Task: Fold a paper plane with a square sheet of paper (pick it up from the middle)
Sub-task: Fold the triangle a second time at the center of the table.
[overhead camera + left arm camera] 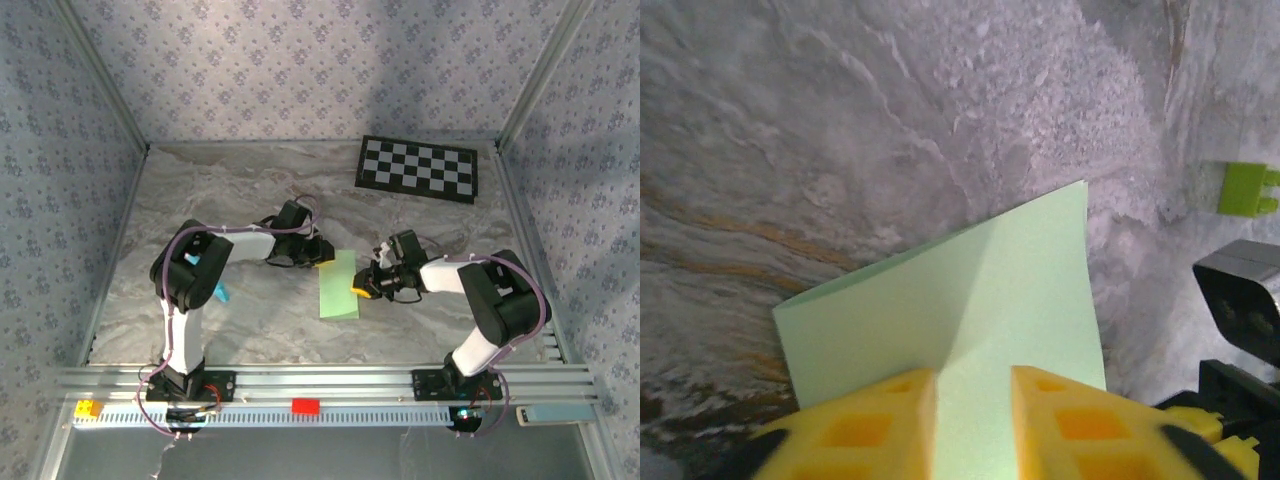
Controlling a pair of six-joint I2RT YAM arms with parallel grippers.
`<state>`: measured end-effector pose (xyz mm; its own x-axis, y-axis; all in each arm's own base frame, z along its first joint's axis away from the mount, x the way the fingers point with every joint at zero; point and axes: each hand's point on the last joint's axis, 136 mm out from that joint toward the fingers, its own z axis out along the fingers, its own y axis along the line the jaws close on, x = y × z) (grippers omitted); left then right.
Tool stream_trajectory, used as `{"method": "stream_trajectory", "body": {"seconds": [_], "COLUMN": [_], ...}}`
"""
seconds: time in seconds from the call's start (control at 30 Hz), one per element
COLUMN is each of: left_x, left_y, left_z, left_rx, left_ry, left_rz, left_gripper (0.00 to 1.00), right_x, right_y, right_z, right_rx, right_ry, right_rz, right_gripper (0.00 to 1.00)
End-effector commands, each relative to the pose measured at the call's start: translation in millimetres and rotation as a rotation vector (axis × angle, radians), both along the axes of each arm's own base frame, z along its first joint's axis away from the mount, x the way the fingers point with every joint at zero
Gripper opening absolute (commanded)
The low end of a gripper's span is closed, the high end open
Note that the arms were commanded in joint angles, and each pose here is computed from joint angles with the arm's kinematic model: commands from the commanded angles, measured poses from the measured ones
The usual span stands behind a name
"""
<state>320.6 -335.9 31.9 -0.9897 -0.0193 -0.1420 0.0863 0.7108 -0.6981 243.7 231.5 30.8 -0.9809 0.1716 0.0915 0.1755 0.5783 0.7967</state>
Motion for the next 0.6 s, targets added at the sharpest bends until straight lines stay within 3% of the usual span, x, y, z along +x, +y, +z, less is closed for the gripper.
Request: {"method": "stream_trajectory", "body": {"seconds": [0.0, 0.17, 0.43, 0.57], "left_x": [0.5, -7.1, -40.6, -53.8], "left_y": [9.1, 16.3, 32.5, 43.4], "left_z": [20.3, 47.6, 67.6, 73.8], "left_rx": [0.028, 0.045, 0.127, 0.142], "left_ry": [-0.061, -0.149, -0.306, -0.373], "left_rz": [0.008, 0.007, 0.021, 0.053], "left_gripper": [0.33, 0.44, 0.43, 0.41], "right_x": [2.5, 4.3, 12.3, 10.2], "right_y": [1.6, -1.1, -7.2, 5.6], "right_z": [4.1, 3.5, 3.8, 14.4], "right_rx": [0.025, 0.014, -0.003, 0.019], "right_ry": [-0.009, 0.002, 0.016, -0.011], "right_rz": [-0.001, -0.039, -0.180, -0.131], "right_gripper": [0.09, 0.07, 0.06, 0.10]}}
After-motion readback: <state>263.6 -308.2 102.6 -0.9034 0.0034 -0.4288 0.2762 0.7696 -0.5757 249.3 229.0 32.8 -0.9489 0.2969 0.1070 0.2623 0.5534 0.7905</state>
